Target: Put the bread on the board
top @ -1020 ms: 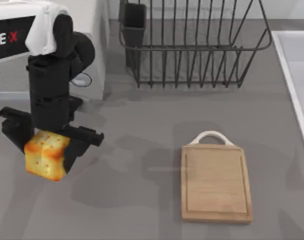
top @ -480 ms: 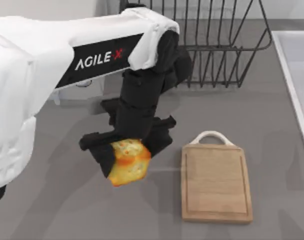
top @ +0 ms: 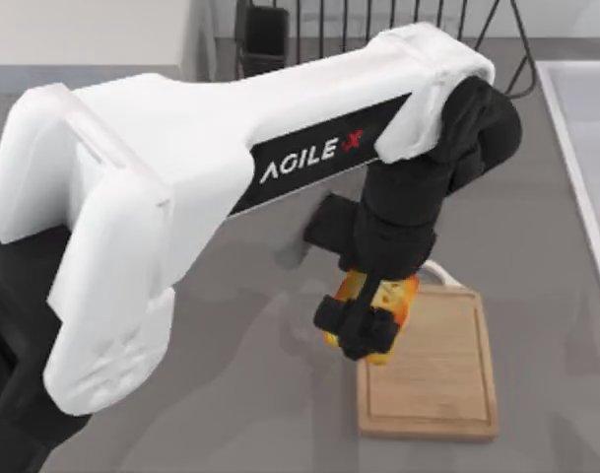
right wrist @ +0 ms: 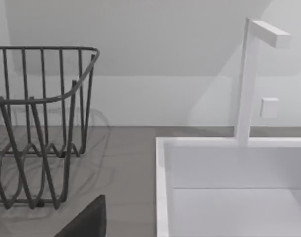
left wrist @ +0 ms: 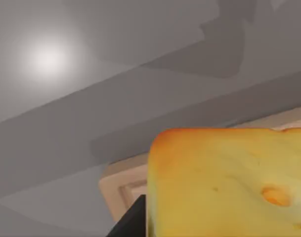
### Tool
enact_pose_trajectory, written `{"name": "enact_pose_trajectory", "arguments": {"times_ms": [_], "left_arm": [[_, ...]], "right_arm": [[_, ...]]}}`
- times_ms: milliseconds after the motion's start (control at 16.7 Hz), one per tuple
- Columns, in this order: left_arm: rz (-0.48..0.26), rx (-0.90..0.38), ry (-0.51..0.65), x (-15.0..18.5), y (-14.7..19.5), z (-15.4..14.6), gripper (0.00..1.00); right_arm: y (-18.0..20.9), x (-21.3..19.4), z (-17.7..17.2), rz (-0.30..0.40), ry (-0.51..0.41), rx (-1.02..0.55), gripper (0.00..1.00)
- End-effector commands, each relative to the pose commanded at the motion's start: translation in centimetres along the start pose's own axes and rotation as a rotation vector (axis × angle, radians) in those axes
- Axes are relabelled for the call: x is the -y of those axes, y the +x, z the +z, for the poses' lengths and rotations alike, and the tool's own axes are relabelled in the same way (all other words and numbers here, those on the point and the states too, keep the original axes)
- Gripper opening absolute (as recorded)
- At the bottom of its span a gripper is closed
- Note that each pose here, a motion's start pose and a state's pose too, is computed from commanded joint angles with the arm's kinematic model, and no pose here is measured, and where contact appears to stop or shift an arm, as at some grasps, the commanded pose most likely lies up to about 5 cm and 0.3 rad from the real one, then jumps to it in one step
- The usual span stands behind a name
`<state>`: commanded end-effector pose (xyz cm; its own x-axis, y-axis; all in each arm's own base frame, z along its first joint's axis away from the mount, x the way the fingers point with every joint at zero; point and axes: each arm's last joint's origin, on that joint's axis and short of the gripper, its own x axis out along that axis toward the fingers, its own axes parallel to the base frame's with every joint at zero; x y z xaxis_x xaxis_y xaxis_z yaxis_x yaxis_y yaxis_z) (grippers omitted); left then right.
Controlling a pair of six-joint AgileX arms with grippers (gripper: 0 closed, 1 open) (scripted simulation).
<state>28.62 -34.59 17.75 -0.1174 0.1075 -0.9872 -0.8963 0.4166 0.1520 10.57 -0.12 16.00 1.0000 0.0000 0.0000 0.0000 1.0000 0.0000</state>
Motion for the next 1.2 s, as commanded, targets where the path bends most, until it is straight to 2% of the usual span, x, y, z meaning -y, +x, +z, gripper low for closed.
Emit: {"name": "enact_pose_trajectory", "arguments": {"times_ms": [240,480,660,1200], "left_arm": [[-0.074,-0.035,-0.227,0.8,-0.6,-2.5,0.00],[-0.122,-0.070,-0.365,1.4,-1.0,-3.4,0.00],[-0.140,-0.085,-0.408,1.7,-1.2,-3.5,0.00],[-0.140,-0.086,-0.411,1.9,-0.7,-3.3,0.00]], "right_arm": [[0.0,0.0,0.0,0.000,0.000,0.000,1.00],[0.0,0.0,0.0,0.000,0.000,0.000,1.00],[0.0,0.0,0.0,0.000,0.000,0.000,1.00],[0.0,0.0,0.0,0.000,0.000,0.000,1.00]]}}
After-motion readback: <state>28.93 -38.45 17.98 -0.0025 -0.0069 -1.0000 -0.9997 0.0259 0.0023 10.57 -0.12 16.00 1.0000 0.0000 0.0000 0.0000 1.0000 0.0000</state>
